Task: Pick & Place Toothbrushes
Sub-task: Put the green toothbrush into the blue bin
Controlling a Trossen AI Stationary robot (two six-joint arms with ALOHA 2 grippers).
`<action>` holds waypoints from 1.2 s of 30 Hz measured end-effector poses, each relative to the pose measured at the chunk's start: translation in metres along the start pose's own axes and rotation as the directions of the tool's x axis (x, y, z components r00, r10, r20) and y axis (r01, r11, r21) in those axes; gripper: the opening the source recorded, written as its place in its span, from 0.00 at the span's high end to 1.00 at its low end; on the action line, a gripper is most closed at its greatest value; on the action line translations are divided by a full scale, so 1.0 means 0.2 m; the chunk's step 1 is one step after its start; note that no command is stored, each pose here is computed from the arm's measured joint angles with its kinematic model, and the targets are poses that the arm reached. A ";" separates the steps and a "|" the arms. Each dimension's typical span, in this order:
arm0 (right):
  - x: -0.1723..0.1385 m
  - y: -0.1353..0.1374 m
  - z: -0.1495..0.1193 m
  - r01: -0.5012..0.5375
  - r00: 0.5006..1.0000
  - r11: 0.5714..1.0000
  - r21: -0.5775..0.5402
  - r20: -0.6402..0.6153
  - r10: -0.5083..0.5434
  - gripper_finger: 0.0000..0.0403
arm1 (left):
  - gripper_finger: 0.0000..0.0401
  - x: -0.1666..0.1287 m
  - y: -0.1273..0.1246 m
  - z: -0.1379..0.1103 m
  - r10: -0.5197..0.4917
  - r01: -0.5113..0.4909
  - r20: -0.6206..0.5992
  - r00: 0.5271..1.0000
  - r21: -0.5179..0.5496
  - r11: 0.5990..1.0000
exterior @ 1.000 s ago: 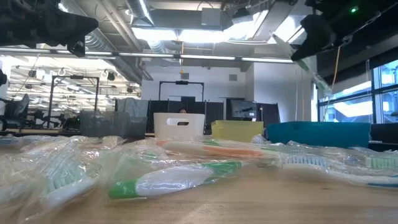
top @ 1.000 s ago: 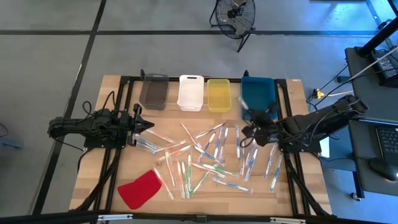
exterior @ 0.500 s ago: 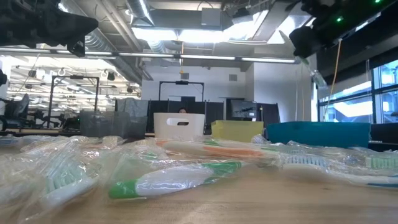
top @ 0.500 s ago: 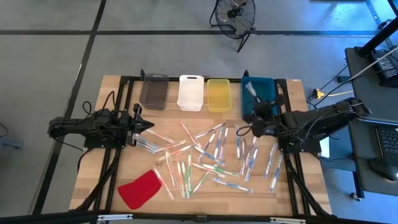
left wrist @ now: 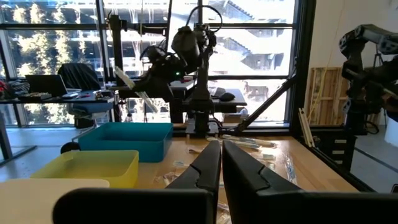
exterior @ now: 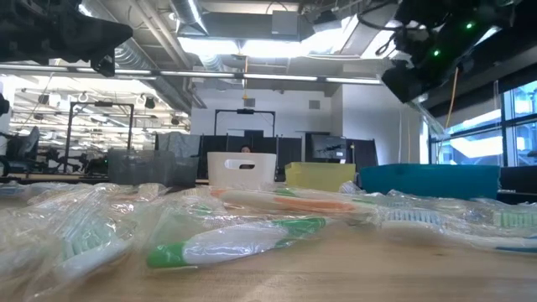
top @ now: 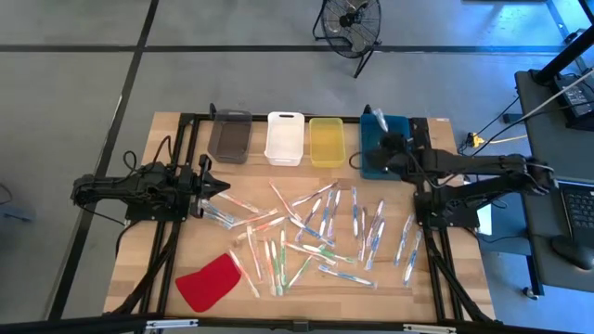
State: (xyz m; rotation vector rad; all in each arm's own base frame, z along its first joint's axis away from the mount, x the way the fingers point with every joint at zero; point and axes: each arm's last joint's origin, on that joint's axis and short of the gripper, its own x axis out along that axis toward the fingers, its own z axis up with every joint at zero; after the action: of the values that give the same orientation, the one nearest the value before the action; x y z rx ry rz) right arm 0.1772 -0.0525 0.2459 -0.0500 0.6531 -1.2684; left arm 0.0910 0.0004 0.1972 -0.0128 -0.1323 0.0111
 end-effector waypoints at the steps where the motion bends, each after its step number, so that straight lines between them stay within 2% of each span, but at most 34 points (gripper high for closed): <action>1: 0.02 -0.01 0.00 -0.012 1.000 1.000 0.009 -0.024 0.012 0.94 | 0.97 0.00 0.00 0.00 0.000 0.000 0.000 1.000 0.000 1.000; 13: 0.21 -0.13 0.01 -0.105 0.960 0.987 0.122 -0.247 0.132 0.95 | 0.97 0.00 0.00 0.00 0.000 0.000 0.000 1.000 0.000 1.000; 21: 0.31 -0.22 0.00 -0.129 0.925 0.975 0.183 -0.332 0.185 0.95 | 0.97 0.00 0.00 0.00 0.000 0.000 0.000 1.000 0.000 1.000; 36: 0.51 -0.20 -0.08 -0.127 0.832 0.974 0.187 -0.515 0.208 0.94 | 0.97 0.00 0.00 0.00 0.000 0.000 0.000 1.000 0.000 1.000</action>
State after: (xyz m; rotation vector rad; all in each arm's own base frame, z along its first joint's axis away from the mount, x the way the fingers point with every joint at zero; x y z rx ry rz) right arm 0.1488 -0.1523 0.2045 0.4920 1.0166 -1.1551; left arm 0.0910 0.0005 0.1973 -0.0130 -0.1326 0.0114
